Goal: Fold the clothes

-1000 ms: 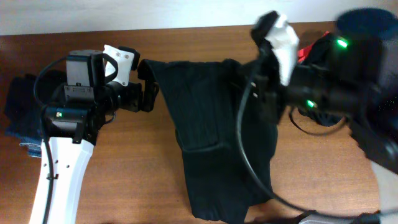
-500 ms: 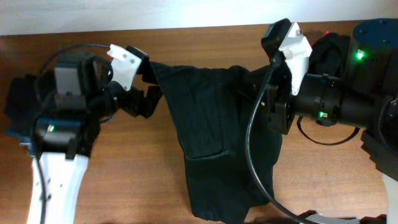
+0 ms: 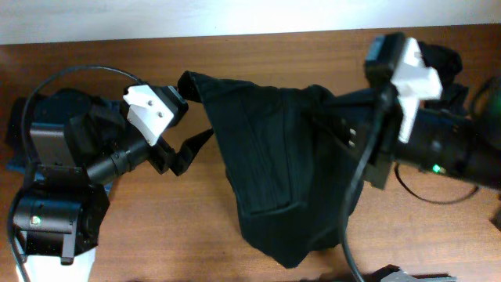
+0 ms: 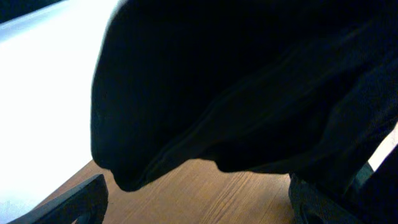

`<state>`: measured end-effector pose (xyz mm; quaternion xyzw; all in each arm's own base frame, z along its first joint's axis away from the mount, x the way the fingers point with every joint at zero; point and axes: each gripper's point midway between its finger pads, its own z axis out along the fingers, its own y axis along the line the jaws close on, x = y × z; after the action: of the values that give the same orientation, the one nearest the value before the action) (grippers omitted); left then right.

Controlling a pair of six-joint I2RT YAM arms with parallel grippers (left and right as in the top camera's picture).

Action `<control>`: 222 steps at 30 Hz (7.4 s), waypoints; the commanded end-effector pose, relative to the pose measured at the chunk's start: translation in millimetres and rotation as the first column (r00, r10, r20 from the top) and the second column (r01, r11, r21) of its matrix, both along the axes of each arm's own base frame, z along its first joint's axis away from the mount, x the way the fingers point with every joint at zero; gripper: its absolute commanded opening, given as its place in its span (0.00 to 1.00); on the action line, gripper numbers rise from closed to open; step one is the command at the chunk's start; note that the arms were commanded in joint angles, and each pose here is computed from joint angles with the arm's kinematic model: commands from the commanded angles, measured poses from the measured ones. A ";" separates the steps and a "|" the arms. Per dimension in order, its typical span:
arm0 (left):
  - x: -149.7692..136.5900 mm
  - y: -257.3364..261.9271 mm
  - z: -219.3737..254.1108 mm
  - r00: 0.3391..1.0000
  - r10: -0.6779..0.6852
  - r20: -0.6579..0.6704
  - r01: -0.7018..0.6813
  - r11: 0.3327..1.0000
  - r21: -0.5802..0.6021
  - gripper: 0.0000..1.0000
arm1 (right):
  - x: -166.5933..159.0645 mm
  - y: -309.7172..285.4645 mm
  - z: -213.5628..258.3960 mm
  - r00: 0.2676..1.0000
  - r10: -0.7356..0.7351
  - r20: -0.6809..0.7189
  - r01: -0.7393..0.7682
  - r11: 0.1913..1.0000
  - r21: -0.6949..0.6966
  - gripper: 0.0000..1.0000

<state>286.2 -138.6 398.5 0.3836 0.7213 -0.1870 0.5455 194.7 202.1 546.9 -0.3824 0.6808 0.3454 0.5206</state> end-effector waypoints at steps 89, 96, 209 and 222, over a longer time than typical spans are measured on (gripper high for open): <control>88.3 68.5 165.1 0.766 0.628 0.138 -0.493 0.712 -0.500 0.00 | 69.6 -44.8 -116.2 0.827 -0.476 -0.300 0.345 0.850 -0.398 0.78; 142.2 73.3 138.3 0.488 0.853 0.187 -0.774 0.521 -0.358 0.00 | 88.0 -23.8 -138.1 0.819 -0.431 -0.379 0.267 0.870 -0.414 0.80; 95.3 102.3 241.5 -0.058 0.932 0.358 -0.886 0.117 -0.449 0.00 | 221.6 148.1 -188.7 0.315 0.553 -0.771 0.436 0.637 0.635 0.04; 84.4 100.3 241.2 -0.026 0.923 0.385 -0.909 0.138 -0.393 0.00 | 252.6 -37.4 -82.1 0.574 0.438 -0.692 0.188 0.752 0.631 0.04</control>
<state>398.1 -48.7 614.1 -0.1497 0.6090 0.3444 0.6987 467.3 195.9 420.3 0.0389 0.6354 0.7449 0.1995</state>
